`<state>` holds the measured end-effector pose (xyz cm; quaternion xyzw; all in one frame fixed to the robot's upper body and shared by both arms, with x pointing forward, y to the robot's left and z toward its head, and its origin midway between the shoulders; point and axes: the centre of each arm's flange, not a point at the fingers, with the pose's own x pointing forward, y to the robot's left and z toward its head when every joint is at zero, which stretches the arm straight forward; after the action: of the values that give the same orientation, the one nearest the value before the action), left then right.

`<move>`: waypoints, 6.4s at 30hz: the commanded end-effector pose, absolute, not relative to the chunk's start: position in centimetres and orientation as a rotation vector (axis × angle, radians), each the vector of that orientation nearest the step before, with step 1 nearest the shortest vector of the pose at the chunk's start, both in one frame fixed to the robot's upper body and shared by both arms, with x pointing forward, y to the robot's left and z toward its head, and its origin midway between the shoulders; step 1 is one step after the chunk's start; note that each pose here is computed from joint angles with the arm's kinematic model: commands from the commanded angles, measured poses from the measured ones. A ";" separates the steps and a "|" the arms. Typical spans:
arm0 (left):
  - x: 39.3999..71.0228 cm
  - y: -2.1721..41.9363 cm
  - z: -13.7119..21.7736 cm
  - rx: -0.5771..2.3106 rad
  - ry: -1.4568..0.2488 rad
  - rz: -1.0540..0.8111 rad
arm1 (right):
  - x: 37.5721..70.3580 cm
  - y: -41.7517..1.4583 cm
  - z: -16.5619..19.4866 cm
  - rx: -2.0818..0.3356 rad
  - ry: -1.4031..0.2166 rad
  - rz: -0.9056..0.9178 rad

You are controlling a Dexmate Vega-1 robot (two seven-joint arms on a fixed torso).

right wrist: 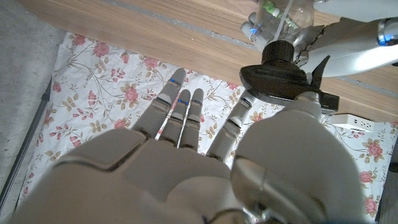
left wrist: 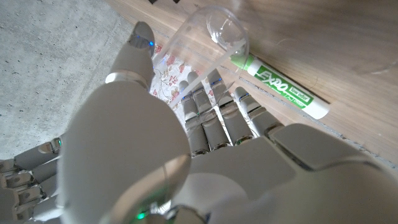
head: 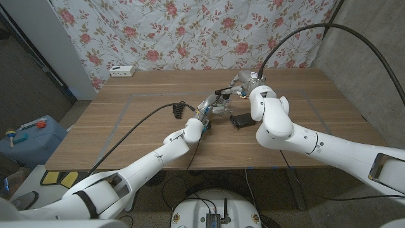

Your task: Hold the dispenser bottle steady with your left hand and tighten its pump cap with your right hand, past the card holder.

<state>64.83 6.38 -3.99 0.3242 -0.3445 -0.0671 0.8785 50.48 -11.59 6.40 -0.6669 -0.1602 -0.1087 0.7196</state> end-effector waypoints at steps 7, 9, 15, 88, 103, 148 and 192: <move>64.7 6.1 -4.2 0.673 -0.714 -0.136 | 50.5 -10.6 5.8 -1.494 -0.370 -0.338; 64.7 6.1 -4.2 0.673 -0.714 -0.135 | 50.5 -10.5 5.7 -1.497 -0.373 -0.346; 64.6 6.1 -4.3 0.672 -0.715 -0.133 | 50.4 -10.1 5.6 -1.494 -0.380 -0.362; 63.2 6.2 -5.2 0.658 -0.722 -0.113 | 49.9 -9.2 5.5 -1.475 -0.423 -0.452; 63.1 6.8 -5.4 0.651 -0.719 -0.104 | 49.3 -10.2 6.2 -1.454 -0.436 -0.388; 62.1 8.0 -5.3 0.503 -0.727 -0.069 | 51.0 -16.4 7.1 -1.141 -0.488 -0.262; 60.0 13.1 -6.8 0.401 -0.678 0.017 | 55.7 -20.0 3.4 -0.673 -0.584 0.004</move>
<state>60.45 11.58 -6.48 0.1967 -0.3369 -0.0031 0.9208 54.69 -19.01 4.39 -0.3763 -0.2615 -0.0235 0.8885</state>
